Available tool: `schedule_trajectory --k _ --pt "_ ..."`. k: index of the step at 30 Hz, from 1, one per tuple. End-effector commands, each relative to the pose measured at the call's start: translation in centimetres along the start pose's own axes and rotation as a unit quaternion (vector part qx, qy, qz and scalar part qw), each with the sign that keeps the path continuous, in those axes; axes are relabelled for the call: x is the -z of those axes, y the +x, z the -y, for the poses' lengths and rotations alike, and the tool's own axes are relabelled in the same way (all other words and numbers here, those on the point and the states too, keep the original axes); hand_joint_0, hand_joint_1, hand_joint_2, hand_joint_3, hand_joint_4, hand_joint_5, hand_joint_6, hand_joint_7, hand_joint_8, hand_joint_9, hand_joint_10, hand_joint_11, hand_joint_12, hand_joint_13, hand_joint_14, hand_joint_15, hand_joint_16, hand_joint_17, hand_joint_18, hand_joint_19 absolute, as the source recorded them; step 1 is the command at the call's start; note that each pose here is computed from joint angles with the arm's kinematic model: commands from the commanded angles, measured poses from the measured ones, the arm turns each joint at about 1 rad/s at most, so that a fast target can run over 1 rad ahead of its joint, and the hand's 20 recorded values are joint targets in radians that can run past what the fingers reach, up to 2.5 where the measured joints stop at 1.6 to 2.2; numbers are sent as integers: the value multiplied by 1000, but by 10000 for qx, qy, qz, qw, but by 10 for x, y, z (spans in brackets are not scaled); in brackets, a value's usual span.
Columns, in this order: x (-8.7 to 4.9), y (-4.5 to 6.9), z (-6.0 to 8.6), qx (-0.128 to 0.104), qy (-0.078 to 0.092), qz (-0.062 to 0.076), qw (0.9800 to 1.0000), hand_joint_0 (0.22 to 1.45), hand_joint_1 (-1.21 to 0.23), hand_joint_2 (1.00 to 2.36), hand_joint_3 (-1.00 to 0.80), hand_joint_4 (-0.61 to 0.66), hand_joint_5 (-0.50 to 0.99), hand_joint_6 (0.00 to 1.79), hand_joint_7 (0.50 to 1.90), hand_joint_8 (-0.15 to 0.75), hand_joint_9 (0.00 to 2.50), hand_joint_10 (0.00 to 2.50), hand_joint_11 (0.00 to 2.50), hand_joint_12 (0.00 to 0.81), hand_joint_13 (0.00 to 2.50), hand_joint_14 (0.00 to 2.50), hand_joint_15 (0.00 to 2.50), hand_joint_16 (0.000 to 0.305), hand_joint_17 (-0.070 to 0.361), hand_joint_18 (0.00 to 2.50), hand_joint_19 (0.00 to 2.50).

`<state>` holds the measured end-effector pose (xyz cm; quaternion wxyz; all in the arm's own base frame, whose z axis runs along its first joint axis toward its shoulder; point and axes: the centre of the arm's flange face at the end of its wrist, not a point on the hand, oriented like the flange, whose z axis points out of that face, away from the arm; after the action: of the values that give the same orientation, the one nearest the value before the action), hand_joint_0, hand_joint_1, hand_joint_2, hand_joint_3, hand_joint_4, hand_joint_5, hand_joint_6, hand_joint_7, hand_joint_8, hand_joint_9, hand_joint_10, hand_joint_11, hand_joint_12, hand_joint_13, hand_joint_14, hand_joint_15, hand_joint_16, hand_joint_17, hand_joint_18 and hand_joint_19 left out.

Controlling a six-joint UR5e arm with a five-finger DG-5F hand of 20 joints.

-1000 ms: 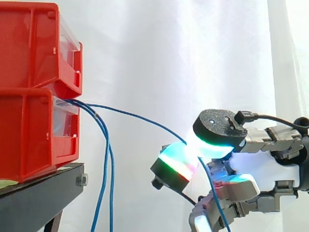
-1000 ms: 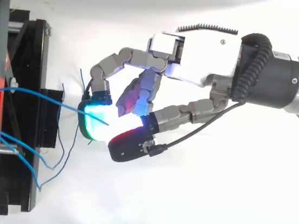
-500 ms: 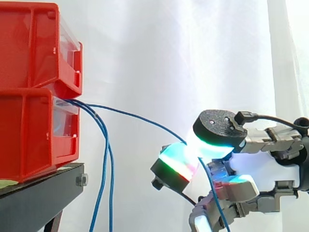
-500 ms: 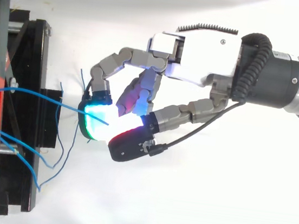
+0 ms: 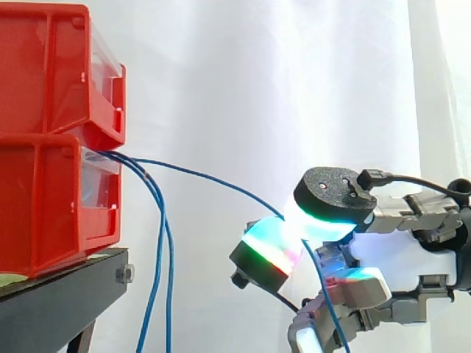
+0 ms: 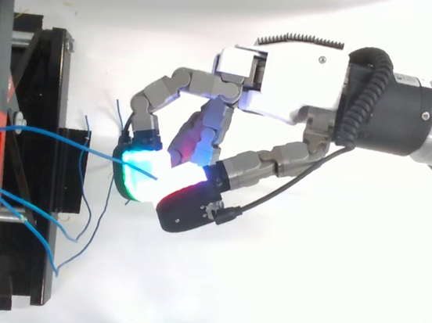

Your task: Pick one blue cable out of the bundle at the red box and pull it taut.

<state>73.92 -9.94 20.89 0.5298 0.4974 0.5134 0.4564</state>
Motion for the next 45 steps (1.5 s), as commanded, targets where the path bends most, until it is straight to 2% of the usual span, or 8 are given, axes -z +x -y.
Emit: schedule_trajectory --k 1,21,32,35,40,45 --pt "0 0 0 1 4 -1 10000 478 -883 1780 -42 -313 -26 889 1219 365 1391 9 749 434 1028 13 473 64 145 784 321" --pt "0 0 0 1 4 -1 10000 479 -882 1770 -46 -313 -27 889 1219 365 1359 11 716 436 1018 14 467 64 144 787 326" --pt "0 0 0 1 4 -1 10000 472 -872 1781 -76 -358 -33 897 1183 324 898 1 592 442 999 12 475 63 142 797 322" --pt "0 0 0 0 -4 -1 10000 469 -870 1791 -84 -364 -34 899 1167 320 852 0 561 444 985 12 474 63 141 799 328" --pt "0 0 0 0 -4 -1 10000 468 -873 1790 -95 -369 -37 901 1164 320 830 3 545 447 971 11 473 62 139 805 335" --pt "0 0 -1 -1 -11 0 10000 474 -871 1766 -88 -366 -38 902 1157 346 939 1 603 452 953 13 464 62 138 801 336"
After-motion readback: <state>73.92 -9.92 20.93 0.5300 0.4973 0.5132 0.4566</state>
